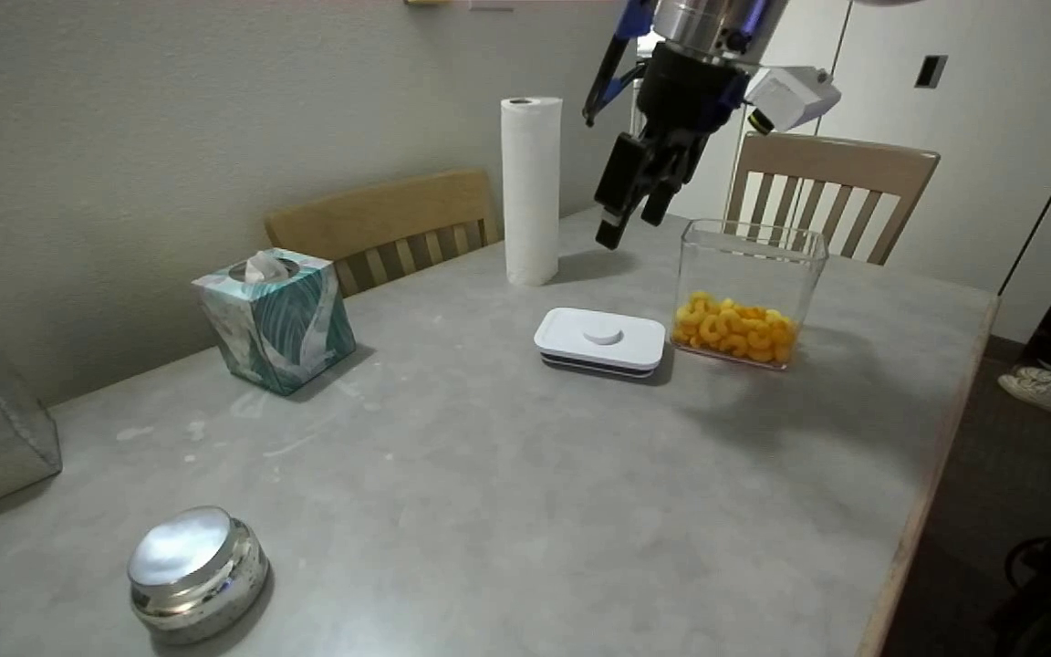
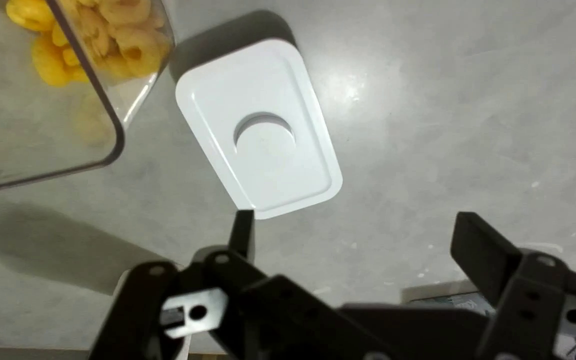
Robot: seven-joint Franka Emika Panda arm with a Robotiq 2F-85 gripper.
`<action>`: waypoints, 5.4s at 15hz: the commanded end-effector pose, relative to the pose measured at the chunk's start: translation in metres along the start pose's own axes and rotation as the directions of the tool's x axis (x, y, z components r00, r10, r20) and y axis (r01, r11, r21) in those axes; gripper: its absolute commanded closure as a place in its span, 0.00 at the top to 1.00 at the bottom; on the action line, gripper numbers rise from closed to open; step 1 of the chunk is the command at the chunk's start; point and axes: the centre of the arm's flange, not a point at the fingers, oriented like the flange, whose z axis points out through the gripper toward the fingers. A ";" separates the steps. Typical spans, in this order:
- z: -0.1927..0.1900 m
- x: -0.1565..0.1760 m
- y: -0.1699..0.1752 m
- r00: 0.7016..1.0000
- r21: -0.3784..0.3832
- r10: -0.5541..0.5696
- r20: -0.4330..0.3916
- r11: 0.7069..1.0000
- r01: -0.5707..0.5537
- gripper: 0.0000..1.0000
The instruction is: Place the lid on the container and push the button
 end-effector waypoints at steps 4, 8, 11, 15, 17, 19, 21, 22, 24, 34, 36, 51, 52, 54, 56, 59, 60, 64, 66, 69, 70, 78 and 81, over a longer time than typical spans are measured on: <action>0.044 0.030 0.022 0.999 0.007 -0.026 -0.025 1.000 0.026 1.00; 0.079 0.030 0.026 0.999 0.020 -0.034 0.025 0.999 0.034 1.00; 0.103 0.025 0.027 0.996 0.055 -0.069 0.052 0.996 0.066 1.00; 0.098 0.022 0.016 0.995 0.047 -0.083 0.050 0.996 0.081 1.00; 0.095 0.027 0.015 0.995 0.050 -0.092 0.042 0.995 0.090 1.00; 0.100 0.029 0.015 0.995 0.042 -0.084 0.049 0.996 0.082 1.00; 0.112 0.026 0.018 0.995 0.047 -0.081 0.062 0.996 0.078 1.00; 0.118 0.024 0.020 0.994 0.047 -0.081 0.071 0.996 0.077 1.00; 0.129 0.021 0.024 0.993 0.045 -0.079 0.086 0.996 0.076 1.00; 0.160 0.043 0.047 0.976 0.038 -0.211 0.055 0.977 0.209 1.00; 0.160 0.049 0.050 0.968 0.034 -0.246 0.056 0.969 0.244 1.00; 0.154 0.032 0.061 0.929 0.083 -0.331 0.167 0.943 0.321 1.00; 0.155 0.030 0.062 0.925 0.083 -0.336 0.175 0.942 0.326 1.00; 0.157 0.029 0.062 0.920 0.087 -0.345 0.187 0.938 0.335 1.00; 0.159 0.029 0.060 0.916 0.095 -0.350 0.195 0.936 0.338 1.00; 0.161 0.027 0.057 0.916 0.106 -0.349 0.196 0.936 0.335 0.92; 0.162 0.028 0.055 0.917 0.108 -0.348 0.194 0.937 0.332 0.74; 0.160 0.030 0.051 0.919 0.107 -0.347 0.189 0.937 0.332 0.47; 0.159 0.031 0.049 0.919 0.107 -0.347 0.187 0.937 0.332 0.33; 0.158 0.031 0.050 0.921 0.098 -0.341 0.189 0.940 0.327 0.29; 0.155 0.031 0.051 0.924 0.088 -0.331 0.190 0.943 0.320 0.29; 0.085 0.049 0.051 0.967 0.035 -0.202 0.157 0.979 0.199 0.29; 0.049 0.057 0.049 0.974 0.064 -0.186 0.132 0.982 0.179 0.29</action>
